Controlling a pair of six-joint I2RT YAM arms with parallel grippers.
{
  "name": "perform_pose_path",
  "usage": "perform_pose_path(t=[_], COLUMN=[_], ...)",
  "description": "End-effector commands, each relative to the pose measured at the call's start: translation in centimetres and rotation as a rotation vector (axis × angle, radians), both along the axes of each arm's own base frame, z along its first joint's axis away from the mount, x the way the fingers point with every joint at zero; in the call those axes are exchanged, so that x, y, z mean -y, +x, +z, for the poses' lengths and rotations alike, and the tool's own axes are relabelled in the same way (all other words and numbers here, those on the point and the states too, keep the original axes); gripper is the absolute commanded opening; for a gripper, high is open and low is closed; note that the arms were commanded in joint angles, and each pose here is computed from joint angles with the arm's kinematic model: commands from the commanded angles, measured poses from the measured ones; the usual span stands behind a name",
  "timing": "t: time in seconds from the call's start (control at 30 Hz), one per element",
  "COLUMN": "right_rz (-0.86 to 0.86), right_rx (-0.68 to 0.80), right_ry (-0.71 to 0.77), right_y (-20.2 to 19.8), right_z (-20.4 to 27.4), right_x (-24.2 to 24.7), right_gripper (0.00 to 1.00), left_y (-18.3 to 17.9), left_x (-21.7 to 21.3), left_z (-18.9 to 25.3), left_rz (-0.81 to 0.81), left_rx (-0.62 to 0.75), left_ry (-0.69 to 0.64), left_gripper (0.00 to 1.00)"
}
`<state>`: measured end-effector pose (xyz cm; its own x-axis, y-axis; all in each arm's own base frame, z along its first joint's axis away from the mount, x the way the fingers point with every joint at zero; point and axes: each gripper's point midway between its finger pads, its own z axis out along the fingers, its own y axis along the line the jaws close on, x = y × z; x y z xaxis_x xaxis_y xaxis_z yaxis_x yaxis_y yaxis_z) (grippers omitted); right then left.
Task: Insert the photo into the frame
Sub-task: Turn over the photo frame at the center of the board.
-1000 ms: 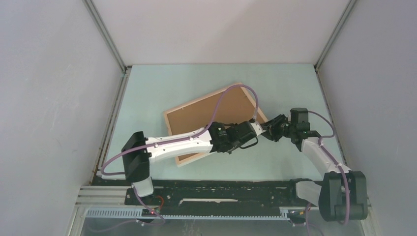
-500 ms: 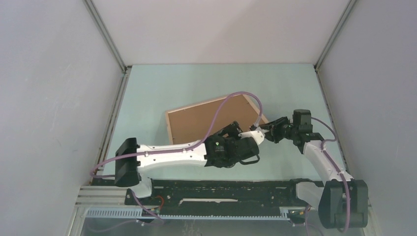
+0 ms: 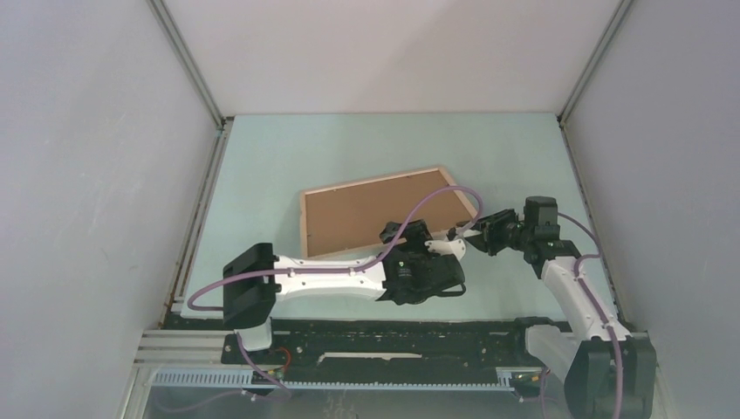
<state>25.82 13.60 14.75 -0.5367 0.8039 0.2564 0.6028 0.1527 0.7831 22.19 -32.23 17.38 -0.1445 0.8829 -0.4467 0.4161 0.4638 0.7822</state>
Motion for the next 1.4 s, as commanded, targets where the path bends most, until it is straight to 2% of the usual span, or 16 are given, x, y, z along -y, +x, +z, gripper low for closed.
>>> perform_pose_path(t=[0.0, 0.17, 0.37, 0.43, 0.63, 0.8, 0.87, 0.97, 1.07, 1.1, 1.2, 1.23, 1.37], right_rz=[0.018, 0.019, 0.010, 0.018, 0.024, 0.010, 0.021, 0.040, 0.062, 0.077, 0.190, 0.225, 0.240], right_rx=[0.055, 0.051, 0.061, 0.061, 0.089, 0.121, 0.143, 0.195, 0.295, 0.339, 0.478, 0.490, 0.521], right_ry=[0.054, 0.067, 0.078, 0.087, 0.077, 0.059, 0.025, -0.060, -0.170, -0.208, -0.377, -0.460, -0.712], right_y=[-0.2, -0.5, -0.6, -0.7, -1.3, -1.1, -1.0, -0.6, 0.1, 0.3, 0.7, 0.7, 0.5], right_z=[2.5, 2.7, 3.3, 3.5, 4.0, 4.3, 4.3, 5.0, 6.9, 7.7, 10.8, 11.5, 14.9], right_x=[-0.6, -0.7, -0.7, -0.8, -0.8, 0.2, 0.5, 1.3, 2.3, 2.6, 3.0, 3.5, 6.3], right_gripper=[0.00, 0.00, 0.00, 0.00, 0.00, 0.01, 0.09, 0.29, 0.57, 0.72, 0.96, 0.99, 1.00], left_y=[0.9, 1.1, 1.4, 1.6, 1.9, 2.0, 1.9, 2.0, 2.2, 2.3, 2.8, 2.9, 3.4], left_x=[-0.4, -0.1, -0.1, 0.0, 0.7, 0.8, 1.0, 1.0, 0.9, 0.8, 0.1, -0.1, -1.2], left_z=[0.8, 1.2, 1.2, 1.3, 2.0, 3.2, 3.5, 4.2, 5.5, 6.1, 7.8, 8.4, 10.6], left_rz=[0.013, 0.006, -0.007, -0.012, -0.039, -0.047, -0.056, -0.048, -0.041, -0.036, -0.019, -0.012, 0.001], left_rx=[0.065, 0.087, 0.109, 0.106, 0.094, 0.093, 0.075, 0.052, 0.036, 0.033, 0.037, 0.036, 0.001], left_ry=[0.024, 0.053, 0.103, 0.100, 0.103, 0.089, 0.057, 0.028, -0.016, -0.040, -0.098, -0.121, -0.215], left_gripper=[0.76, 0.54, 0.53, 0.50, 0.28, 0.01, 0.00, 0.00, 0.00, 0.00, 0.00, 0.00, 0.00])
